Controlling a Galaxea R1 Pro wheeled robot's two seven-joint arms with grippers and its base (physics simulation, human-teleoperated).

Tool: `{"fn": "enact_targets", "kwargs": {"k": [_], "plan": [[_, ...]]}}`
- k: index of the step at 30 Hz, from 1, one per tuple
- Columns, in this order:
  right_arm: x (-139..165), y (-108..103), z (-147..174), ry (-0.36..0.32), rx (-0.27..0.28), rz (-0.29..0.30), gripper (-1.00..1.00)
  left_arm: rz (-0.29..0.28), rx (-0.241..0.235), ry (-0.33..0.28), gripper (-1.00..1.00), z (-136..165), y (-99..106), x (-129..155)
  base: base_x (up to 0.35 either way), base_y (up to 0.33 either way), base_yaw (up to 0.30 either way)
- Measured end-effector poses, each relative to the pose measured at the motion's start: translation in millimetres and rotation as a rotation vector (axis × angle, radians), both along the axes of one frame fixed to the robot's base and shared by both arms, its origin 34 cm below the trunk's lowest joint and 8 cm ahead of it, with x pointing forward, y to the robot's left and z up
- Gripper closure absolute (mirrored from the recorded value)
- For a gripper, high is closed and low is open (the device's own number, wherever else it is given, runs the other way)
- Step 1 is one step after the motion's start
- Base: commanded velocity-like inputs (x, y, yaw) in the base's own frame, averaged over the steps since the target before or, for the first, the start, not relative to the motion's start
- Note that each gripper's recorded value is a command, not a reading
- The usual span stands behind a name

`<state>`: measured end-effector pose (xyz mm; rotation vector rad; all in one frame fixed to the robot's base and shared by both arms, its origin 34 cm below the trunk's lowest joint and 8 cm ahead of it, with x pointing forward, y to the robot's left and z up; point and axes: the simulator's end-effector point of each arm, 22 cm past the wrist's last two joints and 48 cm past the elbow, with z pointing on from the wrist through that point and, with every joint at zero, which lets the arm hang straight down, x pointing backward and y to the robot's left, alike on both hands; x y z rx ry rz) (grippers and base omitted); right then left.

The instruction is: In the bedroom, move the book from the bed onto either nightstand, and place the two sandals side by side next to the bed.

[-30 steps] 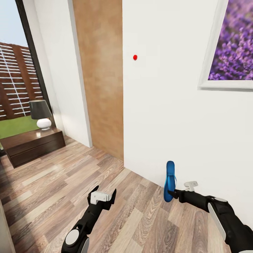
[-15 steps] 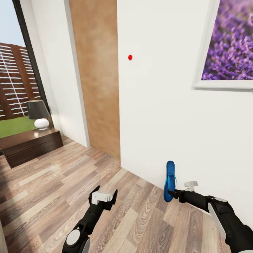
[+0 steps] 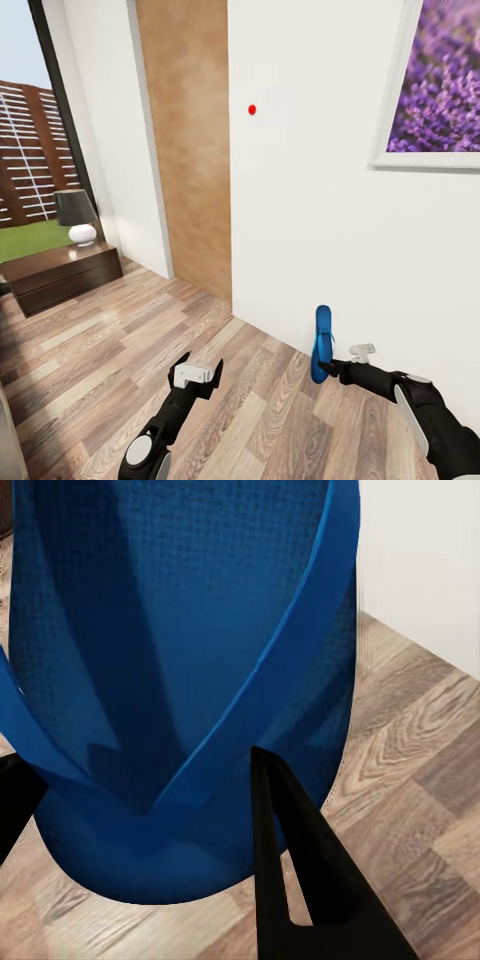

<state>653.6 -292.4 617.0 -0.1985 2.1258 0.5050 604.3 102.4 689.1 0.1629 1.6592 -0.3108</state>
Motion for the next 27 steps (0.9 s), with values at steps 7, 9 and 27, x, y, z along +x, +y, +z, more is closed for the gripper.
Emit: {"fn": "enact_targets", "kwargs": {"k": [7, 9, 27], "plan": [[0.0, 0.0, 0.0, 0.000, 0.000, 0.000, 1.00, 0.000, 0.000, 0.000, -1.00, 0.0, 0.1, 0.0, -0.143, 0.206, 0.000], [0.0, 0.0, 0.2, 0.000, 0.000, 0.000, 1.00, 0.000, 0.000, -0.001, -1.00, 0.1, 0.1, -0.1, -0.046, 0.054, 0.000], [0.0, 0.2, 0.3, 0.000, 0.000, 0.000, 1.00, -0.017, 0.006, 0.021, -1.00, -10.9, -7.8, -3.4, -0.005, -0.043, 0.112]]}}
